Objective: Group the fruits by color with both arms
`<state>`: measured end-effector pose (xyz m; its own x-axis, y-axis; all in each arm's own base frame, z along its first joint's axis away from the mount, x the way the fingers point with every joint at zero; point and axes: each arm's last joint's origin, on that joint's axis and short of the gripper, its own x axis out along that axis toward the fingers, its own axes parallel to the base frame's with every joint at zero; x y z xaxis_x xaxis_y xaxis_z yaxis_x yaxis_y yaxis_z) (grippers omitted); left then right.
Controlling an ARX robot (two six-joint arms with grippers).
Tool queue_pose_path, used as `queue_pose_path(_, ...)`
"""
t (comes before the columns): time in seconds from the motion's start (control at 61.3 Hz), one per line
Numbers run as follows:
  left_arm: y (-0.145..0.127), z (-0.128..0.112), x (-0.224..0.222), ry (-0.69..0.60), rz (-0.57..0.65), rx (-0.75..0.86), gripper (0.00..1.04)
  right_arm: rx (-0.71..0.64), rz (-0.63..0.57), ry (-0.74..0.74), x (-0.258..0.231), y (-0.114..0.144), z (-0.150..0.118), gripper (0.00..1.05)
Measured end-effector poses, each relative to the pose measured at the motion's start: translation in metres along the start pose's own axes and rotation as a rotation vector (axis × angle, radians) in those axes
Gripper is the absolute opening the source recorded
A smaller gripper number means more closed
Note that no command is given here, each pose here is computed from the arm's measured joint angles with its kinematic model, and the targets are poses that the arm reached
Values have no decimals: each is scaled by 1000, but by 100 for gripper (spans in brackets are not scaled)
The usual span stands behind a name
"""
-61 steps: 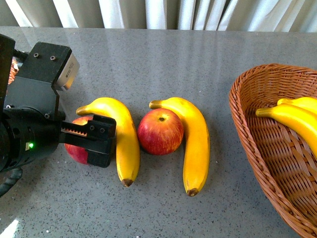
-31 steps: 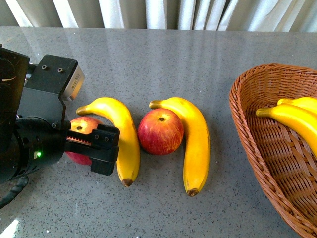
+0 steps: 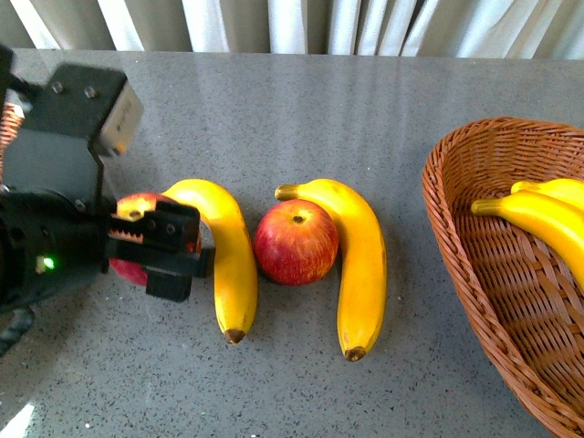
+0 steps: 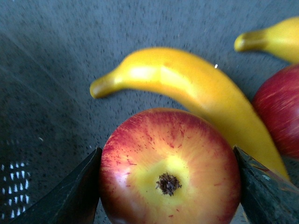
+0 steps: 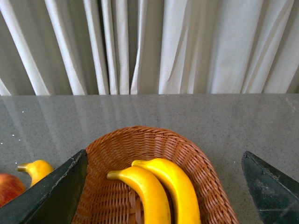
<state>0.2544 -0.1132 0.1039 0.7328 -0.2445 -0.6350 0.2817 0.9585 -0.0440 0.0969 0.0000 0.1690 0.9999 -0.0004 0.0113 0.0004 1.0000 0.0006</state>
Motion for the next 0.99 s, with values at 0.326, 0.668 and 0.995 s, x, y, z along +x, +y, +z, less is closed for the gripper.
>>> queue_pose_path(0.326, 77, 77, -24, -188, 179, -156, 70, 0, 0, 0, 0, 0, 0, 96)
queue_pose_path(0.668, 145, 76, -3, -123, 347, -253, 70, 0, 0, 0, 0, 0, 0, 96)
queue_pose_path(0.995, 152, 50, 2, -74, 358, -280, 91, 0, 0, 0, 0, 0, 0, 96)
